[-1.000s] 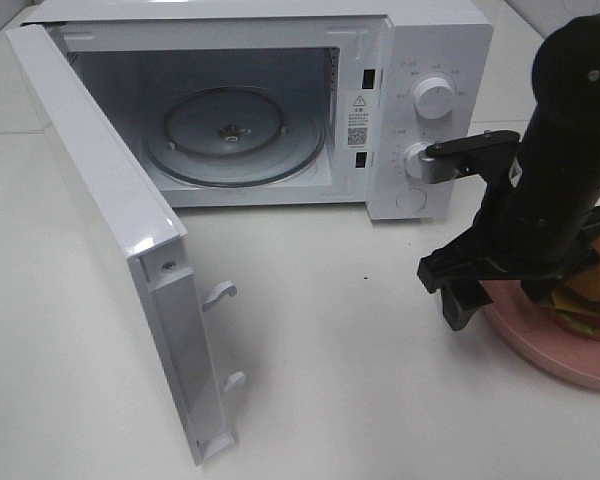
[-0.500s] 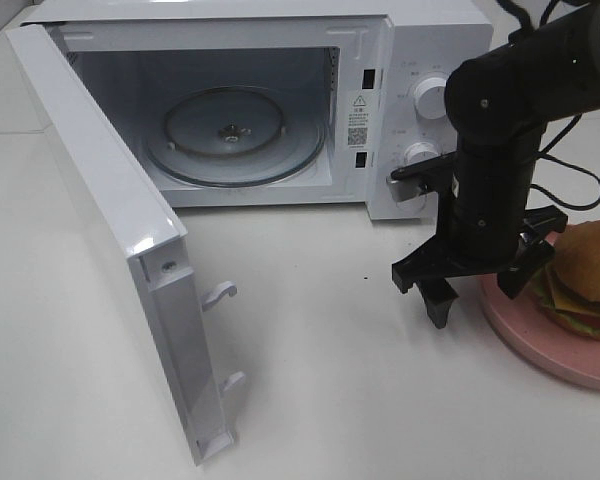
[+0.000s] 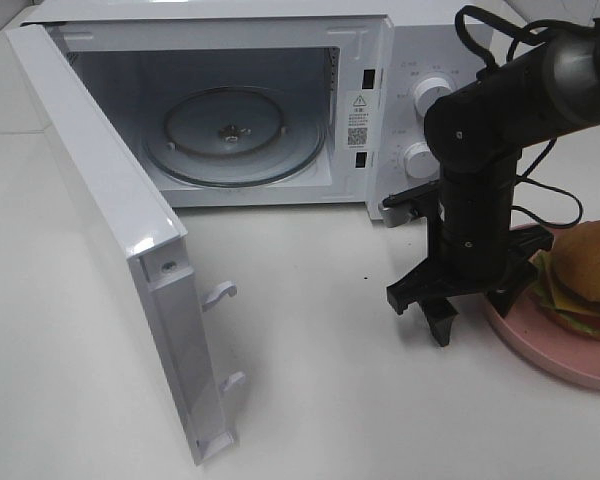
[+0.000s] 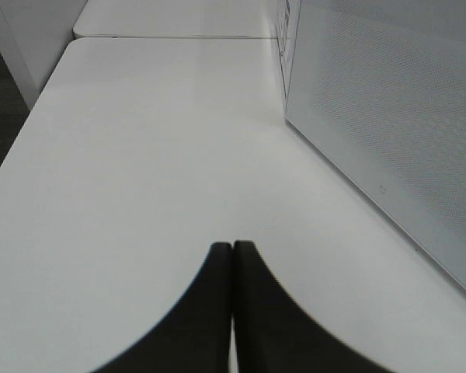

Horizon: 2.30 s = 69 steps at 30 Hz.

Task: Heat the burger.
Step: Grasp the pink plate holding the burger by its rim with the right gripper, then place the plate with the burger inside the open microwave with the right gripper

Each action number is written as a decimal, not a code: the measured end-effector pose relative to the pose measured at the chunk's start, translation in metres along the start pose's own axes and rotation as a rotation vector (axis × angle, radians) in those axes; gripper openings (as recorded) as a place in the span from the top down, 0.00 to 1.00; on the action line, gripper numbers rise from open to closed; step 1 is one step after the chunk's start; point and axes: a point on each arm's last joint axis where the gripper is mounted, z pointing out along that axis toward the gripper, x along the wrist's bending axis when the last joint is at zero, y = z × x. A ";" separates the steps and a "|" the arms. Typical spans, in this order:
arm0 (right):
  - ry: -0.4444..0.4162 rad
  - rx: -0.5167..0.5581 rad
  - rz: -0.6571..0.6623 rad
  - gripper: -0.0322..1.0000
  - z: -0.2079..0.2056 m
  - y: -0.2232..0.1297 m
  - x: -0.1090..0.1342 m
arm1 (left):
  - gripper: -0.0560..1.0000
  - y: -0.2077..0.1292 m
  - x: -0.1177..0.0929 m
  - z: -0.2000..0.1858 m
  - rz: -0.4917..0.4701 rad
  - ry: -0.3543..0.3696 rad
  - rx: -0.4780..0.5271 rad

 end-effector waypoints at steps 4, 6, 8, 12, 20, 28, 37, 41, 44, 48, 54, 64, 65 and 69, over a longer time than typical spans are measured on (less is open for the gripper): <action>-0.021 0.005 -0.015 0.51 0.002 0.000 -0.002 | 0.95 0.000 0.000 0.000 0.000 0.000 0.000; -0.031 0.005 -0.017 0.56 0.002 0.000 -0.003 | 0.95 0.000 0.000 0.000 0.000 0.000 0.000; -0.049 0.001 -0.015 0.66 0.002 0.000 -0.004 | 0.95 0.000 0.000 0.000 0.000 0.000 0.000; -0.068 0.005 -0.003 0.87 0.002 0.000 -0.006 | 0.95 0.000 0.000 0.000 0.000 0.000 0.000; -0.085 0.025 -0.014 0.95 0.001 -0.002 -0.008 | 0.95 0.000 0.000 0.000 0.000 0.000 0.000; -0.084 -0.010 -0.022 0.96 -0.008 -0.001 -0.009 | 0.95 0.000 0.000 0.000 0.000 0.000 0.000; -0.066 -0.071 -0.053 0.96 -0.037 -0.009 -0.013 | 0.95 0.000 0.000 0.000 0.000 0.000 0.000; -0.073 -0.087 -0.062 0.96 -0.053 -0.014 -0.015 | 0.95 0.000 0.000 0.000 0.000 0.000 0.000; -0.111 -0.088 -0.107 0.96 -0.064 -0.019 -0.009 | 0.95 0.000 0.000 0.000 0.000 0.000 0.000; -0.141 -0.108 -0.171 0.96 -0.079 -0.026 0.006 | 0.95 0.000 0.000 0.000 0.000 0.000 0.000; -0.147 -0.160 -0.253 0.96 -0.108 -0.042 0.026 | 0.95 0.000 0.000 0.000 0.000 0.000 0.000; -0.155 -0.205 -0.538 0.96 -0.123 -0.098 0.051 | 0.95 0.000 0.000 0.000 0.000 0.000 0.000; -0.153 -0.216 -0.602 0.96 -0.121 -0.107 0.054 | 0.95 0.000 0.000 0.000 0.000 0.000 0.000; -0.148 -0.243 -0.694 0.96 -0.117 -0.117 0.058 | 0.95 0.000 0.000 0.000 0.000 0.000 0.000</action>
